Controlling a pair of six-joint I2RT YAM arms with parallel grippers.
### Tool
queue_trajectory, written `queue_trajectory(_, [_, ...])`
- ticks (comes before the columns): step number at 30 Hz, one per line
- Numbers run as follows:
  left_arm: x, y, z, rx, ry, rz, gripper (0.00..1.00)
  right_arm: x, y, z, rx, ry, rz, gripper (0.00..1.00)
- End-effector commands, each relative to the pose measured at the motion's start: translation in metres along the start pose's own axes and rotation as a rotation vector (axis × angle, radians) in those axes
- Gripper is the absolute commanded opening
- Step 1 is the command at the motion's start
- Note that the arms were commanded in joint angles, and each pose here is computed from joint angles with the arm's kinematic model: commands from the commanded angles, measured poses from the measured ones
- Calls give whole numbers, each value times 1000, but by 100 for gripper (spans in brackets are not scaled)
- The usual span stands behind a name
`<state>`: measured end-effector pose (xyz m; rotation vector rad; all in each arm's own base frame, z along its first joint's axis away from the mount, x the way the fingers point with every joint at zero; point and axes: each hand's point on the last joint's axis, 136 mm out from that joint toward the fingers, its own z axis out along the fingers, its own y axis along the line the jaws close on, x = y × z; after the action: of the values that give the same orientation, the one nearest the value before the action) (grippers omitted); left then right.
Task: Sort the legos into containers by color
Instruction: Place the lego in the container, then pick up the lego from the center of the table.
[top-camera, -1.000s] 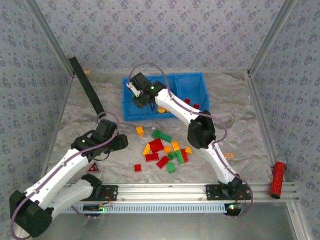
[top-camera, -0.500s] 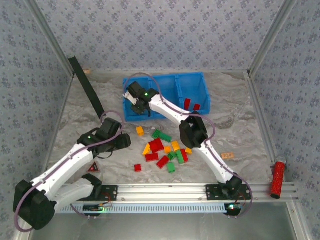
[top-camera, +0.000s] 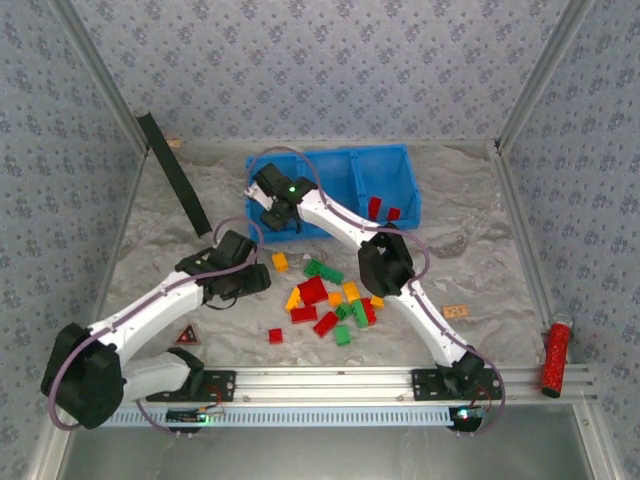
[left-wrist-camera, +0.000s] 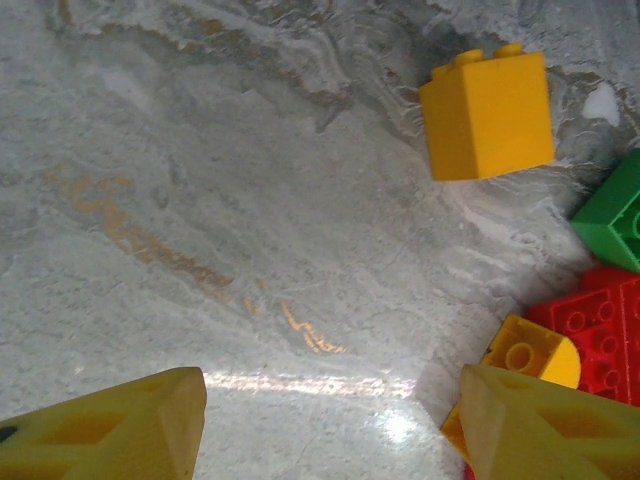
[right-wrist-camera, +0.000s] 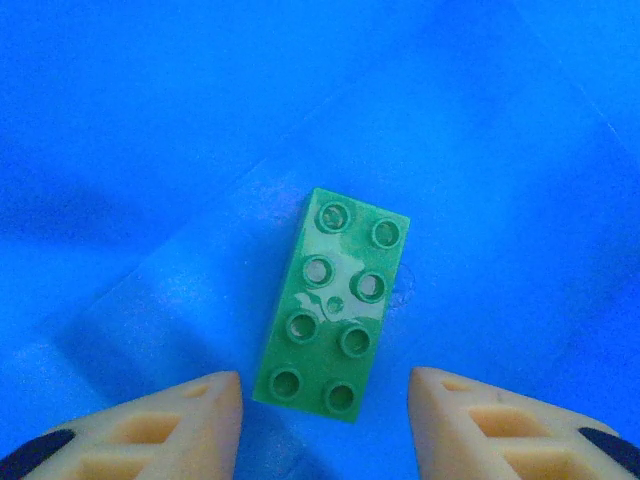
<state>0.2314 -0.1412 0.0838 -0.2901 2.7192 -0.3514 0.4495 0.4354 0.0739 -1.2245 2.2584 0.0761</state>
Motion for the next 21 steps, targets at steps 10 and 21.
queue_trajectory(10, [-35,-40,6,46,-105,-27,67,-56,-20,-116,28,-190,7,45])
queue_trajectory(21, [-60,-68,36,-6,-90,31,67,-11,-66,-201,164,-181,113,49])
